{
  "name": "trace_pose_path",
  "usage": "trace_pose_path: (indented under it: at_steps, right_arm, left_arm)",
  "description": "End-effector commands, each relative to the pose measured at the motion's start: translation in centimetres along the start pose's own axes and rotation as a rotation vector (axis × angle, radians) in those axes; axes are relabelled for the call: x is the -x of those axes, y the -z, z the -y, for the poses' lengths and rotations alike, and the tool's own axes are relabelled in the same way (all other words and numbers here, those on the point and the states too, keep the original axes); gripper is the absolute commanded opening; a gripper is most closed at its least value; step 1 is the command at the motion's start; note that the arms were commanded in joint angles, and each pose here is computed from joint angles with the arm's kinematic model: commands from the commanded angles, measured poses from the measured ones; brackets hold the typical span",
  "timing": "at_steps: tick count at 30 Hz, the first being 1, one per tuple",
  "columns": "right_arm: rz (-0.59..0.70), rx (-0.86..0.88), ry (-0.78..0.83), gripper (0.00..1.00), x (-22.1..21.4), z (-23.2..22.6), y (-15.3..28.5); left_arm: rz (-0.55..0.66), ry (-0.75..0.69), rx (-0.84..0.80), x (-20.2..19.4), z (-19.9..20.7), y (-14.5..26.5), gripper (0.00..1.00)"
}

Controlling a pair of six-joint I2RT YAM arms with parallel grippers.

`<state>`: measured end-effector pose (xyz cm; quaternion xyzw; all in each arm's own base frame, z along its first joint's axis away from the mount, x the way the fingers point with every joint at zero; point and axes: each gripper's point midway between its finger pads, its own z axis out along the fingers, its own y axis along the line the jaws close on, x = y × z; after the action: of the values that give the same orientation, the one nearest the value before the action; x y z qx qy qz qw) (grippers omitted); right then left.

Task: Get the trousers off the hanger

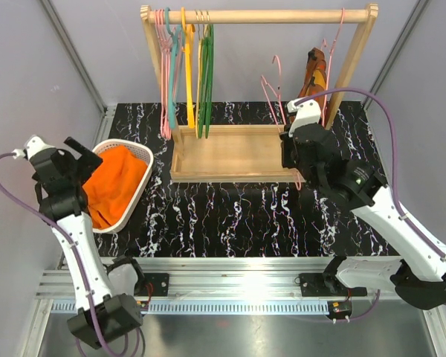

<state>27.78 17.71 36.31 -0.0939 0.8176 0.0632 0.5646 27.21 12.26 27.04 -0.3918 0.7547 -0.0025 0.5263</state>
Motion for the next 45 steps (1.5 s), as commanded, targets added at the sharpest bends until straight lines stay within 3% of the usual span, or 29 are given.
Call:
trace_pose_path:
  at_steps: [1, 5, 9, 13, 19, 23, 34, 45]
  right_arm:
    - [0.082, -0.007, -0.048, 0.00, 3.4, 0.5, 0.7]
    - [0.099, -0.042, -0.039, 0.00, 4.0, 1.3, 0.9]
    - [0.118, -0.053, -0.043, 0.00, 4.5, 1.9, 1.2]
    - [0.132, -0.061, -0.027, 0.00, 4.9, 2.2, 1.3]
    - [0.157, -0.063, -0.041, 0.00, 6.4, 2.3, 1.0]
    - [0.147, -0.064, -0.034, 0.00, 7.7, 2.3, 0.0]
    - [0.179, -0.025, -0.112, 0.00, 13.4, 2.8, -5.1]
    - [0.116, -0.016, -0.171, 0.00, 11.0, 2.8, -7.6]
  left_arm:
    - [-0.058, -0.154, -0.219, -0.9, 5.2, 3.1, 0.99]
    - [0.038, -0.335, -0.248, 0.6, 7.1, 7.8, 0.99]
    - [0.123, -0.420, -0.326, 1.2, 7.3, 13.2, 0.99]
    - [0.222, -0.440, -0.408, 1.0, 5.4, 17.7, 0.99]
    - [0.245, -0.434, -0.446, -0.4, 2.9, 20.6, 0.99]
    - [0.327, -0.425, -0.522, -0.4, 1.9, 23.6, 0.99]
    - [0.271, -0.427, -0.541, -1.8, 1.8, 23.3, 0.99]
    - [0.261, -0.438, -0.476, -1.7, 0.8, 22.7, 0.99]
